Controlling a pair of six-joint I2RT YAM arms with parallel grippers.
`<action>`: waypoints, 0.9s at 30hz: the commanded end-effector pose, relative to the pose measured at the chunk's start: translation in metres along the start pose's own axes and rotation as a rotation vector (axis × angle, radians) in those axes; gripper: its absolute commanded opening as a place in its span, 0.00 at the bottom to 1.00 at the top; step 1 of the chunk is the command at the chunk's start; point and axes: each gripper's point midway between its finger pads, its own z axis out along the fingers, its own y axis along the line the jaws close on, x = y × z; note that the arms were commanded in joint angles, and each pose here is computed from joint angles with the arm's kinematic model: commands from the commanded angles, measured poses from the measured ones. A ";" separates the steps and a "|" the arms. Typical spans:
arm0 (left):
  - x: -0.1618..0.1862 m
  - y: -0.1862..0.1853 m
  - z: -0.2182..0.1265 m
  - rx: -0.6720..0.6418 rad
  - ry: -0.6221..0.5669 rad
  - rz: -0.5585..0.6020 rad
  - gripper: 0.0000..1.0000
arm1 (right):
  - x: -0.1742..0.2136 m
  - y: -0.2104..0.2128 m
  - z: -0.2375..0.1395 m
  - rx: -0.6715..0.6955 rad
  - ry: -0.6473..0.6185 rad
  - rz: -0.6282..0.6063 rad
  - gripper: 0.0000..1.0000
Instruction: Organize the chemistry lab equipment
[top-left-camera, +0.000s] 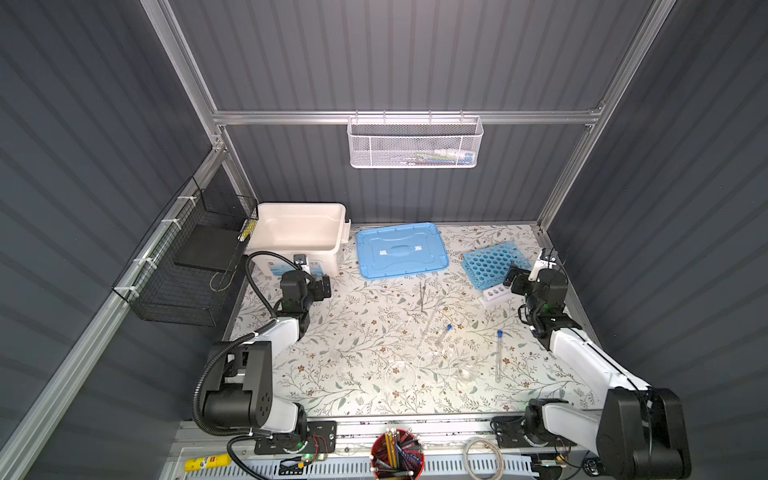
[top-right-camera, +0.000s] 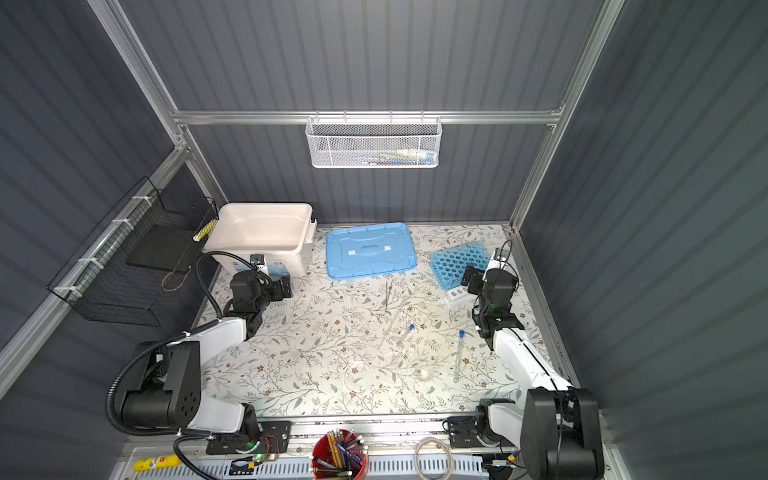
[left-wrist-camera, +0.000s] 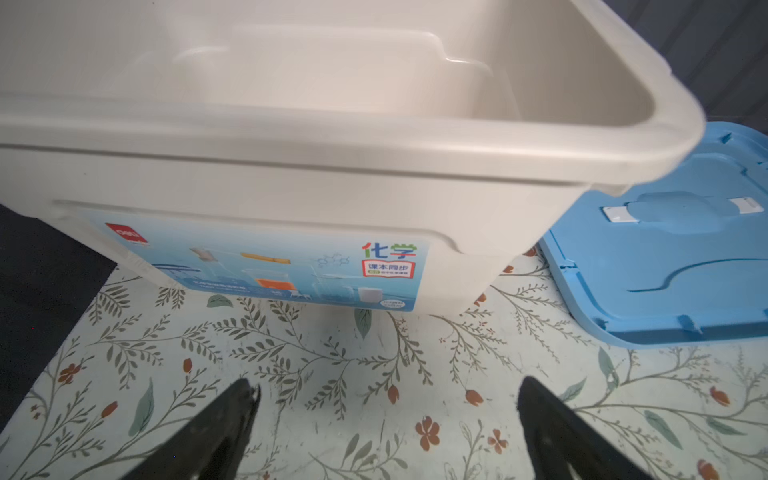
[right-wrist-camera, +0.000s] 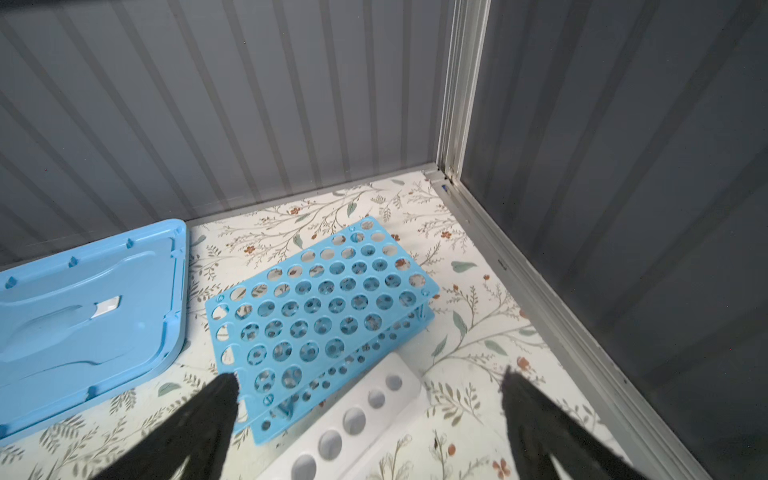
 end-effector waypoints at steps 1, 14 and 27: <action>0.012 -0.001 -0.012 -0.007 0.131 -0.090 1.00 | 0.041 -0.001 -0.013 0.012 0.234 0.038 0.99; 0.017 -0.025 -0.061 0.049 0.336 -0.192 1.00 | 0.068 0.024 -0.041 0.042 0.611 0.131 0.99; 0.014 -0.115 -0.085 0.277 0.449 -0.116 1.00 | 0.082 0.029 -0.017 0.081 0.818 0.288 0.97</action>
